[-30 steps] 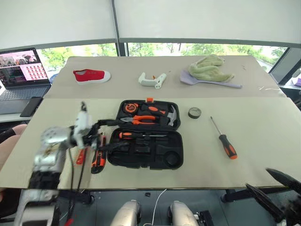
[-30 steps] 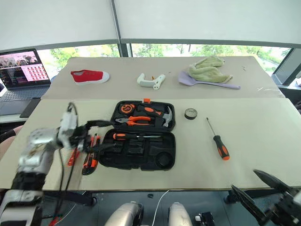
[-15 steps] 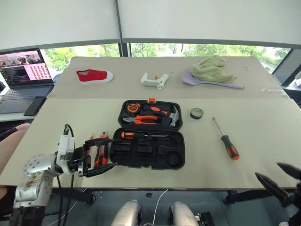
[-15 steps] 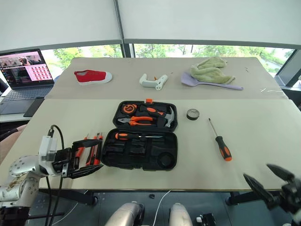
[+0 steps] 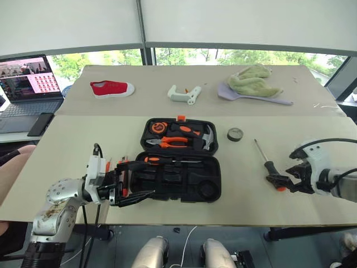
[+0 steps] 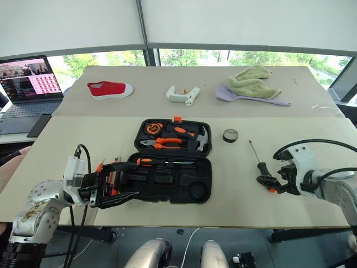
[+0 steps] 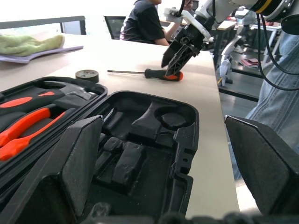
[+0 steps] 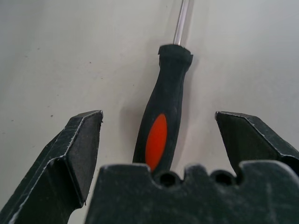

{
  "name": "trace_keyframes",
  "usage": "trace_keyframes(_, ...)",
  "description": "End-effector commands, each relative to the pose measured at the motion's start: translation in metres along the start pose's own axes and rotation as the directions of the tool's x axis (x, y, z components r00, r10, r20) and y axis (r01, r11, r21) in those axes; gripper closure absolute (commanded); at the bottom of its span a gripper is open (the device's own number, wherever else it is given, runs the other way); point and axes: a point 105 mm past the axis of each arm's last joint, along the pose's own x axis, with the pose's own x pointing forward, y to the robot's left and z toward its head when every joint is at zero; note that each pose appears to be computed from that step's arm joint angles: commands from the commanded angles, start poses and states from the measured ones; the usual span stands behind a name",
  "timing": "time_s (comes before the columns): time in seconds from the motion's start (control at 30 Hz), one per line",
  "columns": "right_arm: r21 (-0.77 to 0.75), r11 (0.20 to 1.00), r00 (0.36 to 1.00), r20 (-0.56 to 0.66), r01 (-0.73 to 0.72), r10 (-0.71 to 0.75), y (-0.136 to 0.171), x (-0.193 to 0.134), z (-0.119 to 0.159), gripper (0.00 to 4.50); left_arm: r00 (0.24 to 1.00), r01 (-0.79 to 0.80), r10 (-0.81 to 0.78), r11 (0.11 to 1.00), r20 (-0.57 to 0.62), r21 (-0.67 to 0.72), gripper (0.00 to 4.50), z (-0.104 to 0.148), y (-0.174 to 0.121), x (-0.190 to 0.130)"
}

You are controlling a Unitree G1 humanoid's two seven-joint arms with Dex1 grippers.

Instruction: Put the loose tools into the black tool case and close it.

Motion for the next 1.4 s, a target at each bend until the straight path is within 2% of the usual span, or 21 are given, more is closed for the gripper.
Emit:
trace_keyframes(0.03, -0.007, 0.999, 0.999, -0.034, 0.036, -0.037, -0.004, -0.001, 0.001, 1.46, 1.000, -0.001, 0.000, 0.999, 0.017, 0.052, 0.00, 0.010, 0.000, -0.001)
trace_keyframes(0.2, -0.001, 0.998, 0.997, -0.046, 0.063, -0.063, -0.008, -0.002, -0.001, 3.19, 1.000, -0.009, 0.008, 0.998, 0.019, 0.061, 0.00, 0.011, 0.001, -0.002)
trace_keyframes(0.23, 0.003, 0.997, 0.996, -0.041, 0.078, -0.078, -0.011, -0.003, -0.001, 3.42, 1.000, -0.009, 0.008, 0.998, 0.019, 0.062, 0.00, 0.011, 0.001, -0.002)
trace_keyframes(0.4, 0.054, 0.978, 0.974, 0.087, 0.204, -0.208, -0.035, -0.026, 0.010, 3.50, 0.997, -0.057, 0.053, 0.997, 0.058, 0.061, 0.00, 0.016, 0.005, -0.002)
trace_keyframes(0.5, -0.050, 0.976, 0.947, 0.259, 0.212, -0.192, -0.034, -0.048, 0.033, 3.50, 0.994, -0.091, 0.086, 0.994, 0.063, 0.067, 0.00, 0.018, 0.007, -0.006)
trace_keyframes(0.53, -0.121, 0.974, 0.936, 0.323, 0.190, -0.142, -0.027, -0.055, 0.044, 3.50, 0.993, -0.109, 0.105, 0.992, 0.061, 0.068, 0.00, 0.018, 0.008, -0.009)
trace_keyframes(0.57, -0.227, 0.966, 0.917, 0.398, 0.125, -0.025, -0.011, -0.060, 0.061, 3.50, 0.990, -0.130, 0.127, 0.989, 0.054, 0.066, 0.00, 0.017, 0.009, -0.014)
trace_keyframes(0.63, -0.444, 0.896, 0.865, 0.452, 0.006, 0.218, 0.025, -0.065, 0.084, 3.50, 0.984, -0.174, 0.172, 0.983, 0.040, 0.063, 0.00, 0.014, 0.010, -0.024)
trace_keyframes(0.7, -0.617, 0.780, 0.818, 0.394, -0.103, 0.420, 0.060, -0.060, 0.097, 3.50, 0.977, -0.215, 0.214, 0.975, 0.021, 0.056, 0.00, 0.008, 0.011, -0.033)
trace_keyframes(0.77, -0.708, 0.680, 0.799, 0.292, -0.190, 0.526, 0.085, -0.046, 0.106, 3.50, 0.969, -0.246, 0.247, 0.968, 0.001, 0.049, 0.00, 0.003, 0.010, -0.041)
trace_keyframes(0.93, -0.801, 0.499, 0.810, 0.031, -0.330, 0.586, 0.128, -0.008, 0.121, 3.50, 0.951, -0.305, 0.307, 0.951, -0.039, 0.051, 0.00, -0.002, 0.006, -0.059)
trace_keyframes(1.03, -0.851, 0.374, 0.826, -0.116, -0.369, 0.551, 0.143, 0.010, 0.120, 3.50, 0.940, -0.336, 0.339, 0.940, -0.045, 0.058, 0.00, -0.002, 0.003, -0.066)
trace_keyframes(1.17, -0.869, 0.319, 0.848, -0.188, -0.379, 0.496, 0.151, 0.027, 0.119, 3.50, 0.932, -0.358, 0.361, 0.932, -0.046, 0.058, 0.00, -0.002, -0.001, -0.068)
trace_keyframes(1.33, -0.860, 0.343, 0.863, -0.195, -0.379, 0.467, 0.158, 0.039, 0.119, 3.50, 0.927, -0.368, 0.370, 0.928, -0.050, 0.048, 0.00, -0.005, -0.007, -0.065)
trace_keyframes(1.4, -0.847, 0.344, 0.848, -0.209, -0.407, 0.488, 0.165, 0.038, 0.117, 3.50, 0.926, -0.371, 0.373, 0.927, -0.053, 0.045, 0.00, -0.006, -0.008, -0.065)
